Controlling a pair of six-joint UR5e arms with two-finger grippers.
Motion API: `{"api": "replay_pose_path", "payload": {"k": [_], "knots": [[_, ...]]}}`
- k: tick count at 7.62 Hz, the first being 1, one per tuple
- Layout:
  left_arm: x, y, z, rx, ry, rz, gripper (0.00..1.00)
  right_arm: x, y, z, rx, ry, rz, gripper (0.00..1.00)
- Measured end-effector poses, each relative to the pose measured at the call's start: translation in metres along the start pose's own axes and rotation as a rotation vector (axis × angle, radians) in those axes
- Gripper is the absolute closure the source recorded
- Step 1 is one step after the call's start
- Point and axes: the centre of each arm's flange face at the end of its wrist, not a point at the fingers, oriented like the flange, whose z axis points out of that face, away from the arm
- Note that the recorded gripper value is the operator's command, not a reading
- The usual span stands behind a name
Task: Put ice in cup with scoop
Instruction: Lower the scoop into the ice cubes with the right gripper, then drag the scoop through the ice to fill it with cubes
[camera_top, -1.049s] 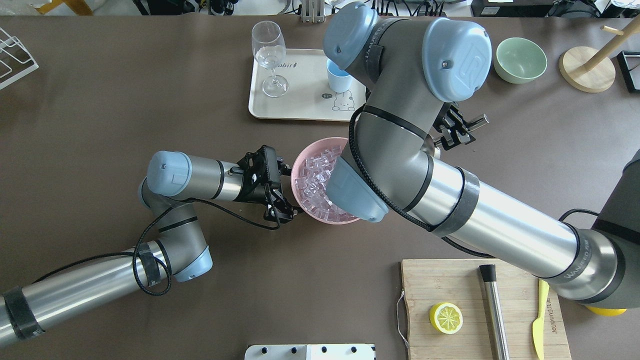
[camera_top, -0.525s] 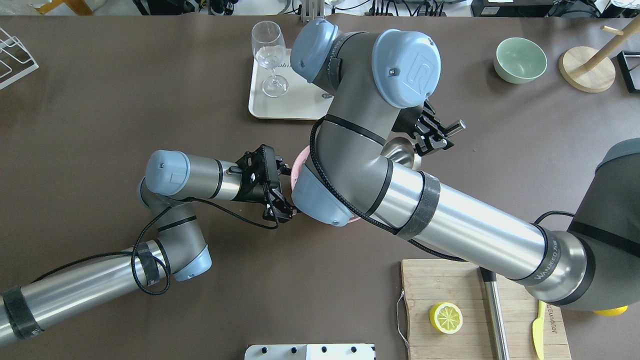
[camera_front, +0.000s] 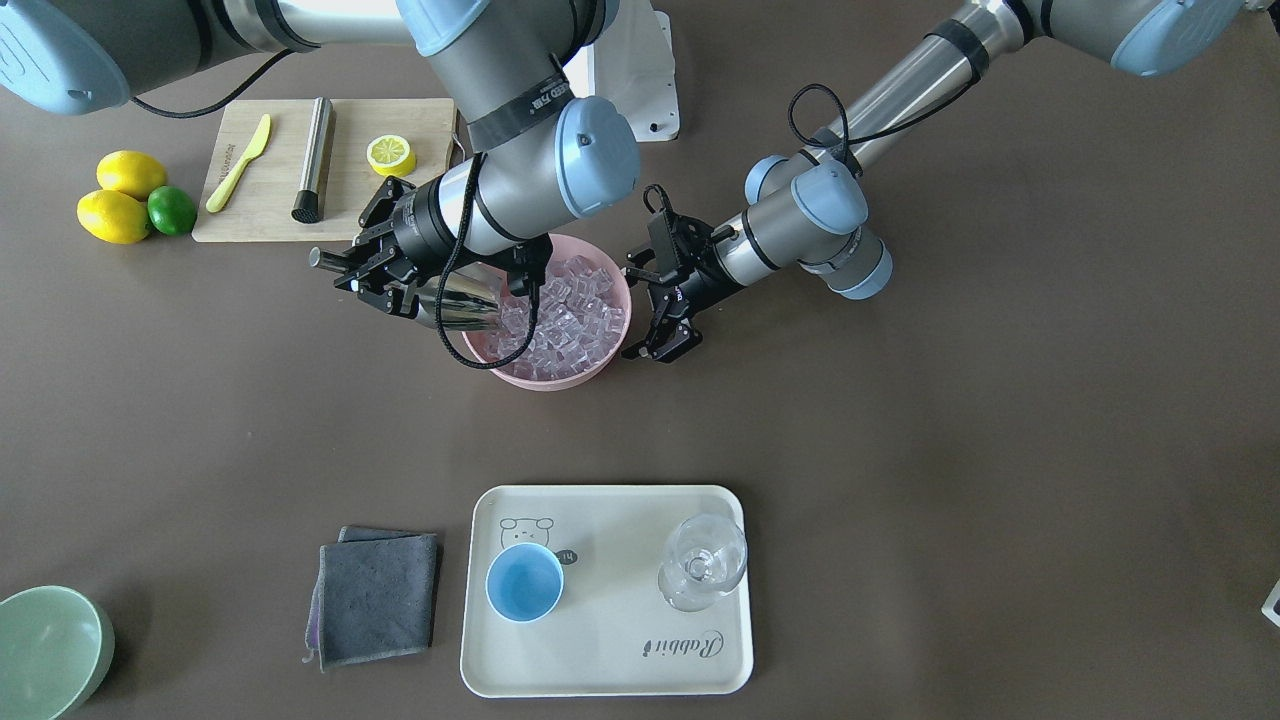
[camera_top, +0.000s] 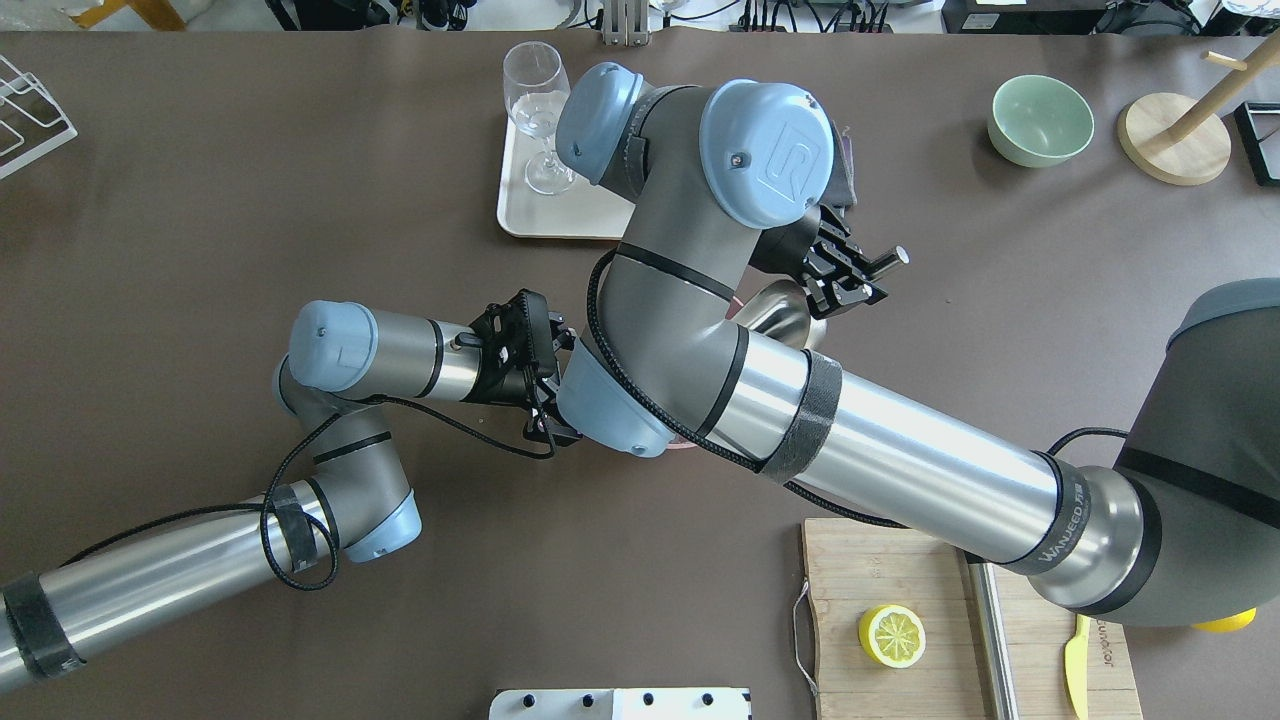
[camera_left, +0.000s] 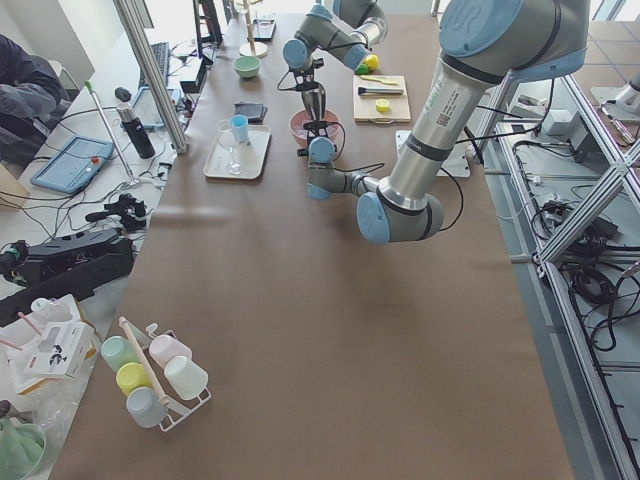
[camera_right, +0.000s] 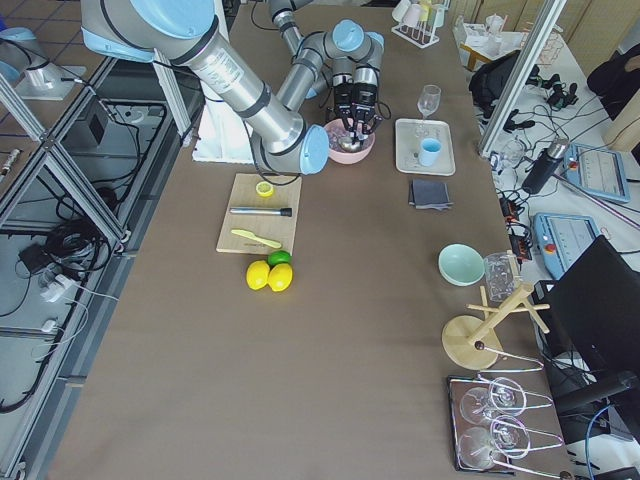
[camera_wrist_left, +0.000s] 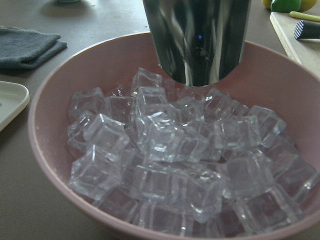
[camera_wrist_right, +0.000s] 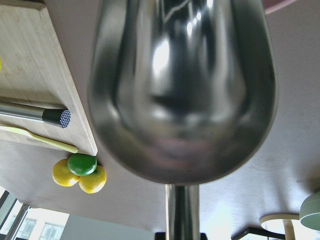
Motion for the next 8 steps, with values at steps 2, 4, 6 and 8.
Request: {"api": "replay_pose_path", "payload": {"k": [2, 4, 6, 8], "knots": [[0.000, 0.001, 0.000, 0.000, 0.000, 0.000, 0.02, 0.003, -0.018, 0.000, -0.008, -0.004, 0.031, 1.00], [0.000, 0.001, 0.000, -0.001, -0.001, -0.001, 0.02, 0.008, -0.029, 0.002, 0.005, 0.007, 0.040, 1.00], [-0.001, 0.001, 0.000, -0.001, -0.002, -0.001, 0.02, 0.014, -0.037, 0.012, 0.047, 0.031, 0.043, 1.00], [-0.001, 0.001, 0.000, -0.001, -0.002, -0.001, 0.02, 0.018, -0.044, 0.030, 0.099, 0.053, 0.072, 1.00]]}}
